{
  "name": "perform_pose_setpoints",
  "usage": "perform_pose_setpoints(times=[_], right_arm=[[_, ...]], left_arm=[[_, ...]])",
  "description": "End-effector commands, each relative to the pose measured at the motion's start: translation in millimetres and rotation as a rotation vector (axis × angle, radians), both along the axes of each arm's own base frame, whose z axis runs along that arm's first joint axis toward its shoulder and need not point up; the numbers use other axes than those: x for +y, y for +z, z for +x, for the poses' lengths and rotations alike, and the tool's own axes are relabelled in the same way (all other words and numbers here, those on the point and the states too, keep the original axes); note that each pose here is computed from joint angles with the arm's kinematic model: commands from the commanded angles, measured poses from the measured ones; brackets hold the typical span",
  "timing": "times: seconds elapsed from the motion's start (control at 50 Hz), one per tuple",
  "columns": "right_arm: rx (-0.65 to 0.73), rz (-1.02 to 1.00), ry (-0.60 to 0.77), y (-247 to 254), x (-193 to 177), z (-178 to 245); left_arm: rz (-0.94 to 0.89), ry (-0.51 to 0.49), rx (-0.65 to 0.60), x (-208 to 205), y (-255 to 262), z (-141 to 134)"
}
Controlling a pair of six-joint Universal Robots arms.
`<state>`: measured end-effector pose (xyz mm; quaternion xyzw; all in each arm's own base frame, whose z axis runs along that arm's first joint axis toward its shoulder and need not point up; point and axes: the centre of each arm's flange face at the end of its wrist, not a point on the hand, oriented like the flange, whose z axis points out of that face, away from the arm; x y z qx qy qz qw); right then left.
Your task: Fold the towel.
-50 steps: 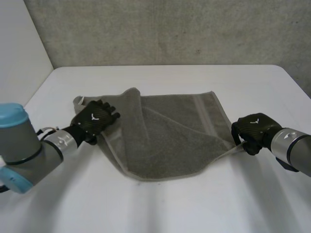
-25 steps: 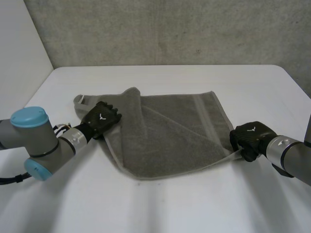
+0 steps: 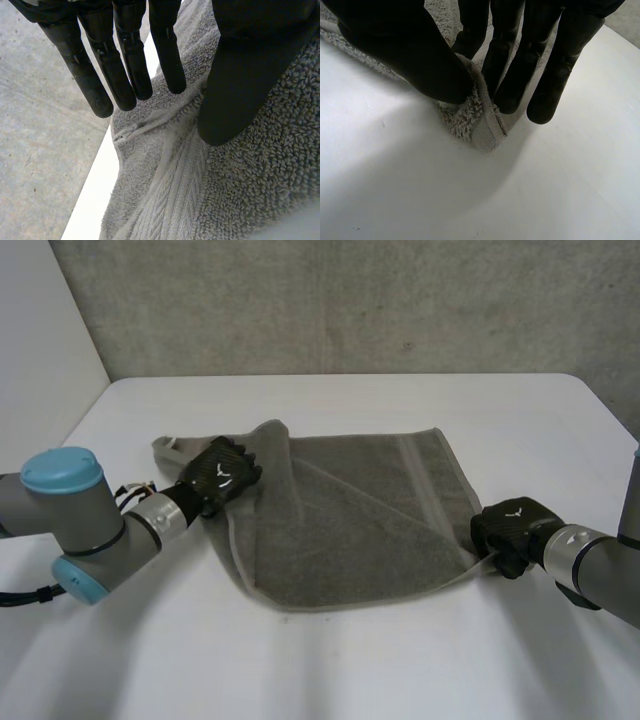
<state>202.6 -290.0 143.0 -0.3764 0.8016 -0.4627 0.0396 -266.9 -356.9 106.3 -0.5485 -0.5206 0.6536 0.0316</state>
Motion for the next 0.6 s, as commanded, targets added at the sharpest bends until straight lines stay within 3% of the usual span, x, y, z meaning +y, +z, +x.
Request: perform_pose_setpoints(times=[0.02, 0.14, 0.32, 0.44, 0.6], right_arm=[[0.000, 0.001, 0.000, -0.5, -0.4, 0.0], [0.001, -0.007, -0.002, 2.1, -1.5, -0.1], [-0.010, -0.072, -0.007, 28.3, -3.4, -0.4], [-0.014, -0.108, -0.008, 51.1, 0.8, -1.5], [-0.034, -0.257, -0.028, 127.0, 8.5, -9.7]], left_arm=[[0.002, -0.007, -0.003, 3.7, 0.5, -2.5], [-0.028, -0.006, 0.003, 8.0, 18.7, -2.4], [-0.122, 0.036, 0.039, 34.7, 85.6, 15.4], [-0.068, 0.069, 0.022, 70.9, 100.0, 33.6], [0.088, 0.179, 0.001, 101.5, 129.9, 67.8]])
